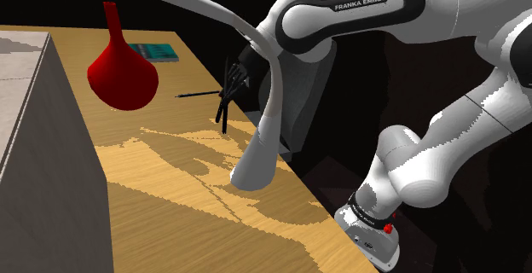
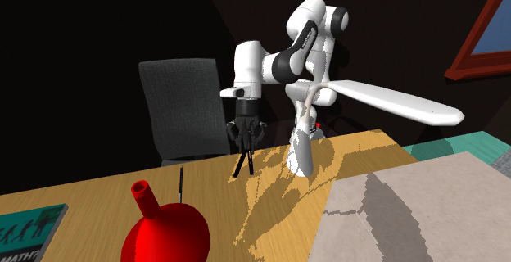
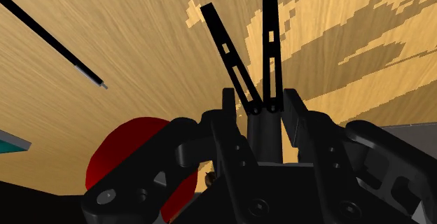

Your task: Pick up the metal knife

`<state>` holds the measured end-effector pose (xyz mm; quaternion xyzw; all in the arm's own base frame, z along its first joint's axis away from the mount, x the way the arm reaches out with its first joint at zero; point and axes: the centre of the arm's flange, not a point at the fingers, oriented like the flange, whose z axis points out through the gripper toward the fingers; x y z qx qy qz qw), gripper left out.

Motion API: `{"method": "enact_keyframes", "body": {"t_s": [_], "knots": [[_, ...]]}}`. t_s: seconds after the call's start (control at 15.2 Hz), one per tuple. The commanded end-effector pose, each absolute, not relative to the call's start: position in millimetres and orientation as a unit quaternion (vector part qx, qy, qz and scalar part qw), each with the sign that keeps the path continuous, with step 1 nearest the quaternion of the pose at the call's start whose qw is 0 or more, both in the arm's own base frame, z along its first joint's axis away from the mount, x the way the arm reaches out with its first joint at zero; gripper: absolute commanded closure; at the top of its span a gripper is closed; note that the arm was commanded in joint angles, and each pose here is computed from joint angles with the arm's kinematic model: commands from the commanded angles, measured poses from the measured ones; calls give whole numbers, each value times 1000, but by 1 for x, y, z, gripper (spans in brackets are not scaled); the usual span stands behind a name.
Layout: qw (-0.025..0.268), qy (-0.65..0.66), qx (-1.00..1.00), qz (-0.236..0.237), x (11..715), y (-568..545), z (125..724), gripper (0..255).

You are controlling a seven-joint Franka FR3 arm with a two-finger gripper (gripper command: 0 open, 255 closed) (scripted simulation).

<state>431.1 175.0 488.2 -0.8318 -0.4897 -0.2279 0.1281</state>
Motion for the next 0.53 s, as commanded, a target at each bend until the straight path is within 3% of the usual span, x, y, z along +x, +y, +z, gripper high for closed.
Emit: {"method": "enact_keyframes", "body": {"t_s": [0.0,0.46], "knots": [[128,-490,-832,-227,431,175,488,255],[128,-490,-832,-227,431,175,498,255]]}}
